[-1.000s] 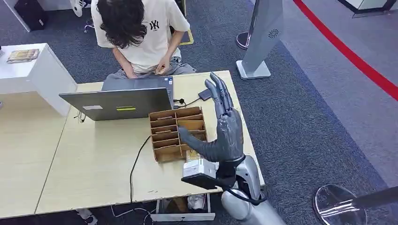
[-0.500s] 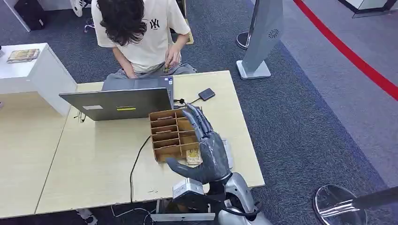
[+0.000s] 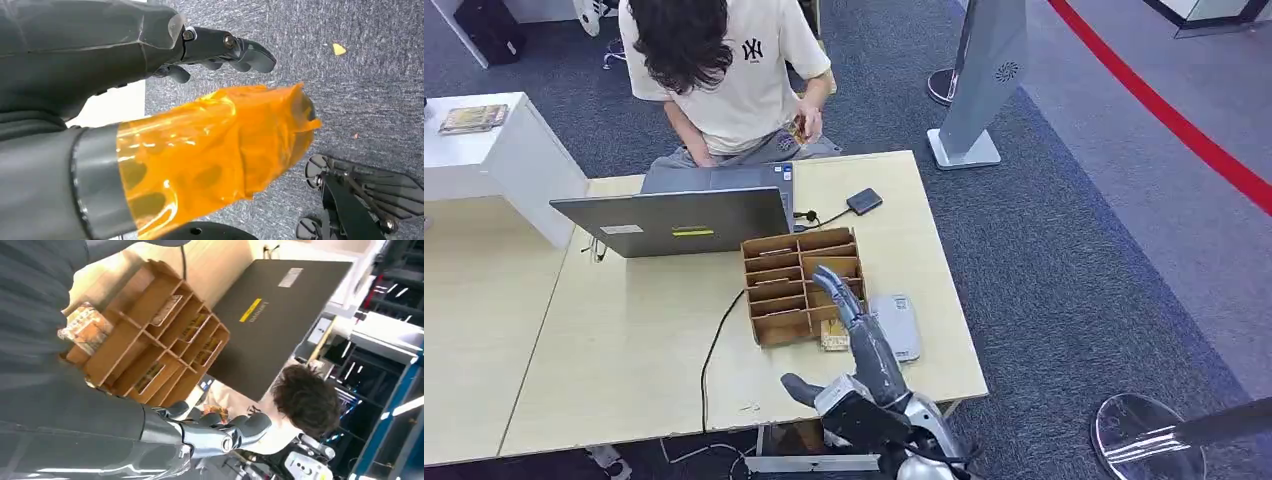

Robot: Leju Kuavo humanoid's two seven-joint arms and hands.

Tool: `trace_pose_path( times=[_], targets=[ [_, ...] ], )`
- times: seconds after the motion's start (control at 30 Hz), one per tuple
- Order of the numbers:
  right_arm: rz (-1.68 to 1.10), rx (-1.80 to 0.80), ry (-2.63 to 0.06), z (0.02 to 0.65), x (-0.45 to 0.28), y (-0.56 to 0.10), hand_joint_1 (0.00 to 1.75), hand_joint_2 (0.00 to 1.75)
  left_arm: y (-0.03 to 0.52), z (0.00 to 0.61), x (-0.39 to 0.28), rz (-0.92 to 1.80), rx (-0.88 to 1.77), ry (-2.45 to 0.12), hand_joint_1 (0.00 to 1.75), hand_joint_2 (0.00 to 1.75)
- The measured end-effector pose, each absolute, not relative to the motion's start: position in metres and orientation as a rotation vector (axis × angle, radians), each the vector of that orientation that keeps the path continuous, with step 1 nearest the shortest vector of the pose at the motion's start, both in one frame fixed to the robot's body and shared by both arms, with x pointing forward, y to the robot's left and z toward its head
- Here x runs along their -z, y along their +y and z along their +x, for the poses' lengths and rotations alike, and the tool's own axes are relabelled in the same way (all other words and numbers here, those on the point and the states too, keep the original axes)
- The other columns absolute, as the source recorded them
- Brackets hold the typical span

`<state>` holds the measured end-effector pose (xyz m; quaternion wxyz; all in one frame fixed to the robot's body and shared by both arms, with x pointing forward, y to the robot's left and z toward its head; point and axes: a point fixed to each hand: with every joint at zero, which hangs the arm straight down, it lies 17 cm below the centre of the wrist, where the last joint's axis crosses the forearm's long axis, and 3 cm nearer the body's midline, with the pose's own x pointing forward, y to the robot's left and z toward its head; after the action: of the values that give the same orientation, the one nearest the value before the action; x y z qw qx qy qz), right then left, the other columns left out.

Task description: Pass the card to the sensor for recognition and then transmit it.

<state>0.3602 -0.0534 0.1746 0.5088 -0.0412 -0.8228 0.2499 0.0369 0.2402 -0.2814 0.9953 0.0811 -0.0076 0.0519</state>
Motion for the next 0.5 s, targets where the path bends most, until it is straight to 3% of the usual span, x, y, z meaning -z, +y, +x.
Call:
trace_pose_path(
  times=[0.5],
  targets=[
    [-0.387,-0.743,-1.985,0.373,-0.160,-0.063,0.00,1.75,0.243,0.036,0.282,0.163,-0.099,-0.012,0.00,0.00]
  ],
)
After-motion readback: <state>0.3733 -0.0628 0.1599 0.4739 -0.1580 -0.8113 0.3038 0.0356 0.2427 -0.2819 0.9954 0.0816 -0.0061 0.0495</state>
